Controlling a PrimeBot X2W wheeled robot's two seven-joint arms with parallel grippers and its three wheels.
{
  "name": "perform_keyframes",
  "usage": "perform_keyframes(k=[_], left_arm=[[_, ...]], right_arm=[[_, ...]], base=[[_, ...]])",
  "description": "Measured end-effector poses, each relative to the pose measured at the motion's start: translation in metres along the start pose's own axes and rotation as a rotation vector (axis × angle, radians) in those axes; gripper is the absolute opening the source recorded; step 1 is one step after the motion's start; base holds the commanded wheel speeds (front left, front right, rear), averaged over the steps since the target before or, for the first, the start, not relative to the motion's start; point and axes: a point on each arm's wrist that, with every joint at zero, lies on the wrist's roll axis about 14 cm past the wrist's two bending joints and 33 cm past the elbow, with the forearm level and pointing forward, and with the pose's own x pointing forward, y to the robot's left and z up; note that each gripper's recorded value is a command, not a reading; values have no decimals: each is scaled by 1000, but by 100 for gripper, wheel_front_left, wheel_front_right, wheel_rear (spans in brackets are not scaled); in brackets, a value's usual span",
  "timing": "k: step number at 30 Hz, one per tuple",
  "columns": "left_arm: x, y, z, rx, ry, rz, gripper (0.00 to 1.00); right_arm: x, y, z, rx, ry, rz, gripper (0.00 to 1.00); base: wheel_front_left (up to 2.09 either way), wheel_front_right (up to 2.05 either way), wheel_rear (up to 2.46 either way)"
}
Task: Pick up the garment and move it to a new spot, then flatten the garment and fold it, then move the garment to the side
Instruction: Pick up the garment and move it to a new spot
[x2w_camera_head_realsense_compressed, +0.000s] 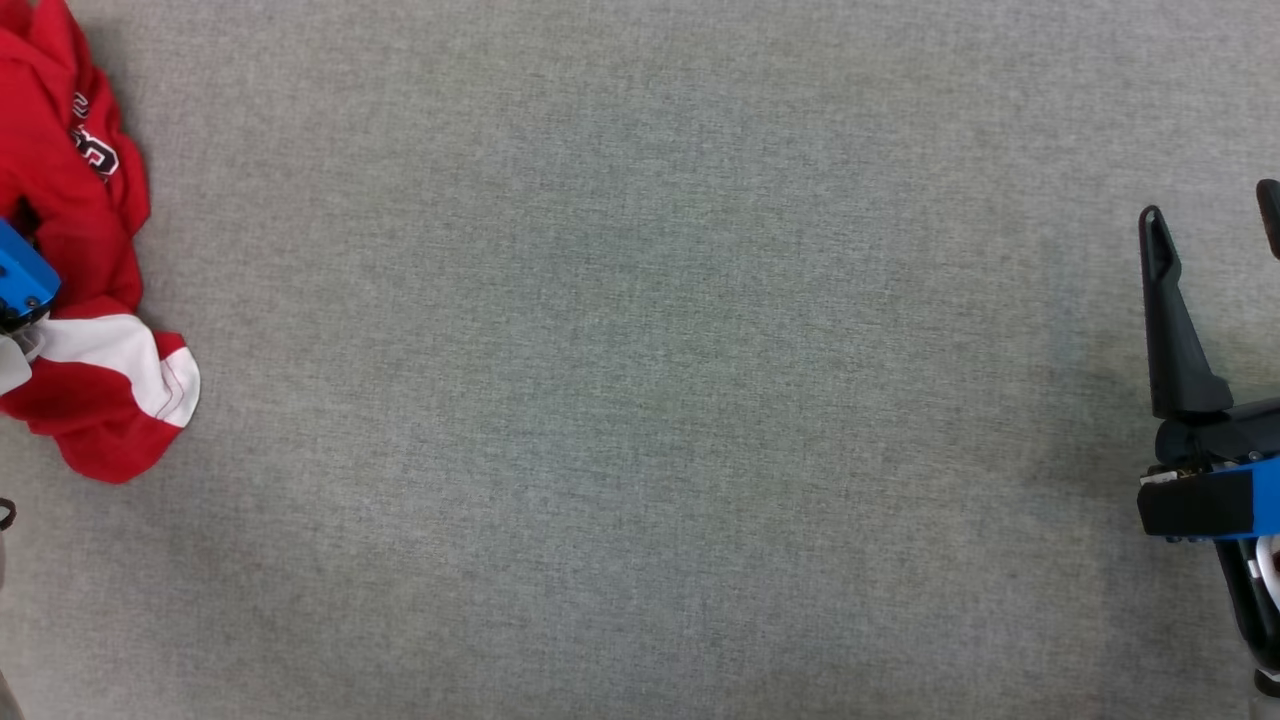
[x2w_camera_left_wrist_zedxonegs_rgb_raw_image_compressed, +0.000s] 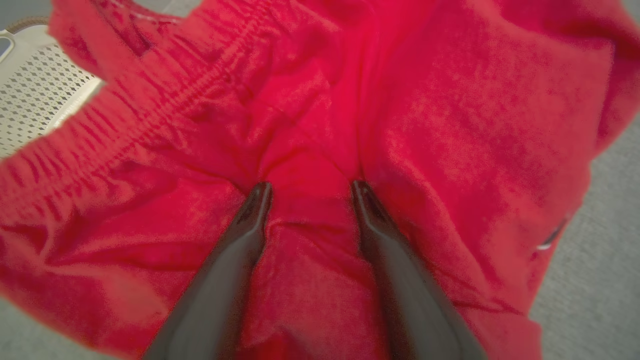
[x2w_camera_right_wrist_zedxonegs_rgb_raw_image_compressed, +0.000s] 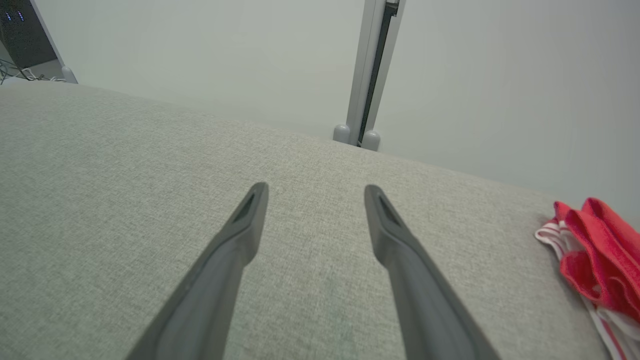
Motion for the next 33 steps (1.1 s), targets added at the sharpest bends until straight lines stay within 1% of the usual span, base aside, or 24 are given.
perform_keyframes(k=[6, 9, 12, 14, 17, 20, 26, 30, 33], left_arm=[[-4, -9, 12, 25, -51, -26, 0], [-13, -18, 32, 59, -145, -49, 0], [-30, -28, 66, 97, -291, -81, 0], [-46, -34, 94, 124, -418, -100, 0], [-77, -59, 135, 161, -598, -161, 0], [-110, -95, 167, 216, -746, -239, 0], [-182, -198, 198, 321, -964, -476, 0], [-223, -268, 192, 398, -1047, -649, 0], [-257, -319, 178, 419, -1088, -802, 0]], right_arm=[[-6, -6, 4, 6, -10, -27, 100], [-11, -8, 10, 17, -28, -41, 100], [-17, -8, 18, 30, -52, -54, 100], [-22, -9, 23, 38, -66, -63, 100], [-31, -10, 32, 58, -92, -80, 100], [-45, -13, 36, 70, -103, -104, 100], [-77, -25, 38, 99, -115, -171, 100], [-98, -35, 39, 116, -127, -221, 100], [-112, -43, 38, 133, -132, -257, 100]], base=[[0, 0, 0], [0, 0, 0], [0, 0, 0], [0, 0, 0], [0, 0, 0], [0, 0, 0], [0, 0, 0], [0, 0, 0], [0, 0, 0]])
